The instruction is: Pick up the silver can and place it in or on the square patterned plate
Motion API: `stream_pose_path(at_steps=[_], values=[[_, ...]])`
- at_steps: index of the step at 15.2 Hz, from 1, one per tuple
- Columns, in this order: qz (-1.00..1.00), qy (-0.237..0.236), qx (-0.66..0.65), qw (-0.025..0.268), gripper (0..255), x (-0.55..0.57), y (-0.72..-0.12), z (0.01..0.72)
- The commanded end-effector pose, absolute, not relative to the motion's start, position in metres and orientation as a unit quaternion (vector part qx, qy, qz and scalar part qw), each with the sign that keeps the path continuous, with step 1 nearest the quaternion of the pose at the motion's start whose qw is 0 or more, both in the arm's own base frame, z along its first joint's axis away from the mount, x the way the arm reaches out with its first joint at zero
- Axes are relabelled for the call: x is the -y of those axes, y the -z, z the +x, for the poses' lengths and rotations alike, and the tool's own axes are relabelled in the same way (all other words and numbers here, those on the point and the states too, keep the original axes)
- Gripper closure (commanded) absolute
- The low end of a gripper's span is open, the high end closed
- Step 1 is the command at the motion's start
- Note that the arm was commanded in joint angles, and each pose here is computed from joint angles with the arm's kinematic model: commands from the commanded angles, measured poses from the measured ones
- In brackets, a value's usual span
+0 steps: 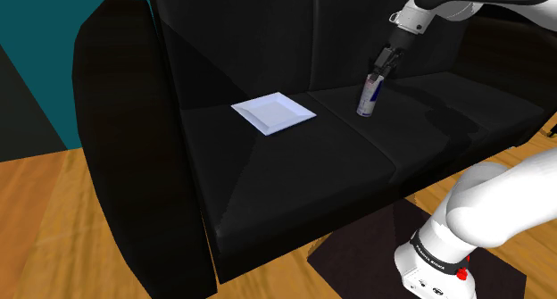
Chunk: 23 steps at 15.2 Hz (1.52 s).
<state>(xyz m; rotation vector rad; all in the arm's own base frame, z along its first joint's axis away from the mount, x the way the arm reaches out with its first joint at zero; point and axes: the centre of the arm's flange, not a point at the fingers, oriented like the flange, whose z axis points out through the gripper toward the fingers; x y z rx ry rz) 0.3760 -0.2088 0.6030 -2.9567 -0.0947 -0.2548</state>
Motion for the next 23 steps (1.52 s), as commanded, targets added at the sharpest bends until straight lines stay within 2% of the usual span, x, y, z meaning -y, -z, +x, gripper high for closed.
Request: stream_pose_path(at_steps=[1, 9, 10, 19, 23], values=[[-0.992, 0.086, 0.032, 0.086, 0, 0.208, -0.594, 0.377], [-0.992, 0.086, 0.032, 0.086, 0, 0.208, -0.595, 0.377], [-0.992, 0.086, 0.032, 0.086, 255, 0.208, -0.594, 0.377], [-0.992, 0.086, 0.032, 0.086, 255, 0.208, -0.595, 0.377], [-0.992, 0.086, 0.032, 0.086, 255, 0.208, -0.616, 0.377]])
